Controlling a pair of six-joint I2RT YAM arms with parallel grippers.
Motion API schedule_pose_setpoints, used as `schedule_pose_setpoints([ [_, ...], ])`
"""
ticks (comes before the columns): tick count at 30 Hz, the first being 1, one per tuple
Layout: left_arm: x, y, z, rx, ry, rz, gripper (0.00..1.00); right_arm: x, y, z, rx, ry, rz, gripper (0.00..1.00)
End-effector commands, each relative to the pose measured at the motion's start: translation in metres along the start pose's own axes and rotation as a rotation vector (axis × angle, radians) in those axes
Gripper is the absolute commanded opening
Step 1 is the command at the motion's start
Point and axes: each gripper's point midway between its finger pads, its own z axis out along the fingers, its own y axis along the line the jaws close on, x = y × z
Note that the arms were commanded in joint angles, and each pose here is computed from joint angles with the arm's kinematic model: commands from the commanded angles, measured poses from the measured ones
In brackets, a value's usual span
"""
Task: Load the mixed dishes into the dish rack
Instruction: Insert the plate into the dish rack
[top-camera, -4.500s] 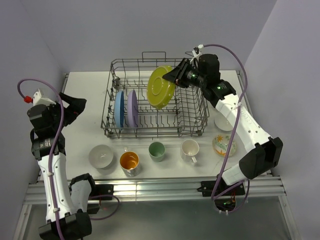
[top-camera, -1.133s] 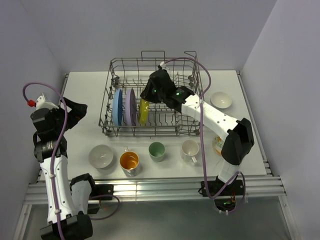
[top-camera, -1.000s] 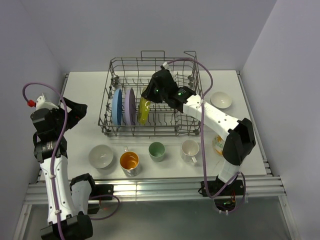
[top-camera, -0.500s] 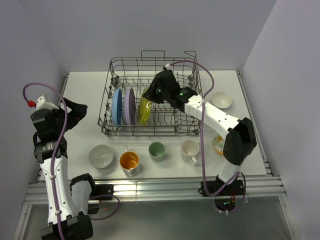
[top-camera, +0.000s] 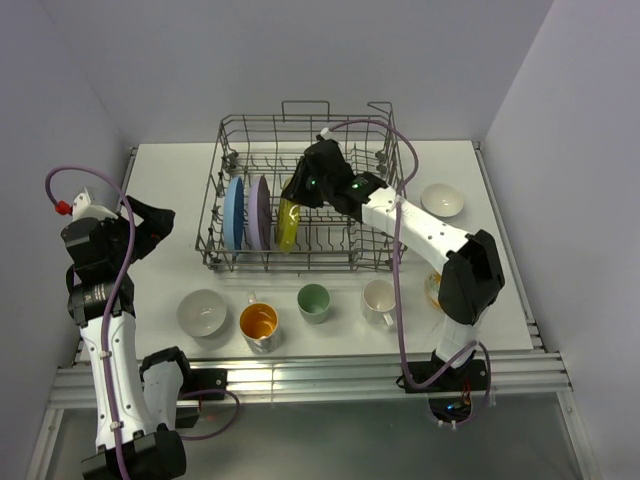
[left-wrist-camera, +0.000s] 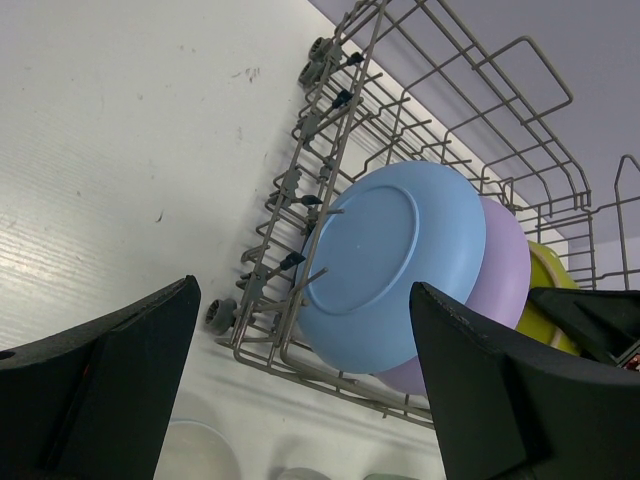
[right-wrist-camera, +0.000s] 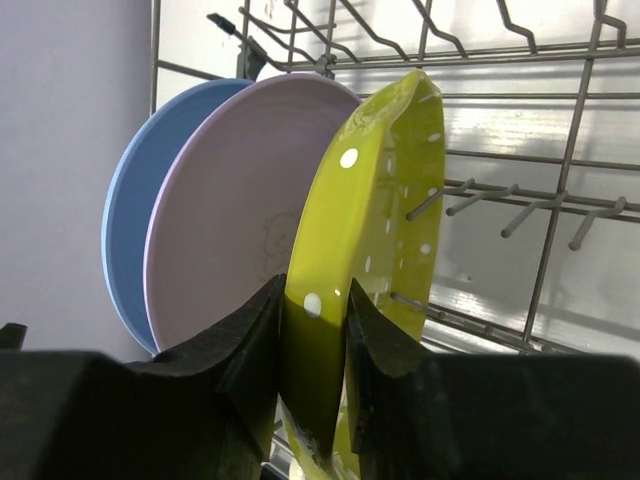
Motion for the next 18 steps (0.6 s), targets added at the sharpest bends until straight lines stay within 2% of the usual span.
schedule_pose_setpoints([
  [1, -0.010, -0.008, -0.001, 0.025, -0.034, 0.019, 0.93, 0.002, 0.022, 0.008, -0.052, 0.007, -0.059, 0.35],
  [4, -0.011, -0.008, -0.001, 0.023, -0.033, 0.021, 0.93, 0.005, 0.031, 0.011, -0.060, 0.012, -0.093, 0.40],
  [12, -0.012, -0.009, -0.003, 0.025, -0.037, 0.029, 0.93, 0.014, 0.035, 0.022, -0.037, 0.006, -0.153, 0.45],
  [16, -0.012, -0.009, -0.004, 0.025, -0.037, 0.033, 0.93, 0.013, 0.037, 0.021, -0.038, -0.002, -0.177, 0.58],
  [18, -0.012, -0.009, -0.004, 0.026, -0.038, 0.031, 0.93, 0.013, 0.038, 0.019, -0.043, -0.004, -0.179, 0.60],
])
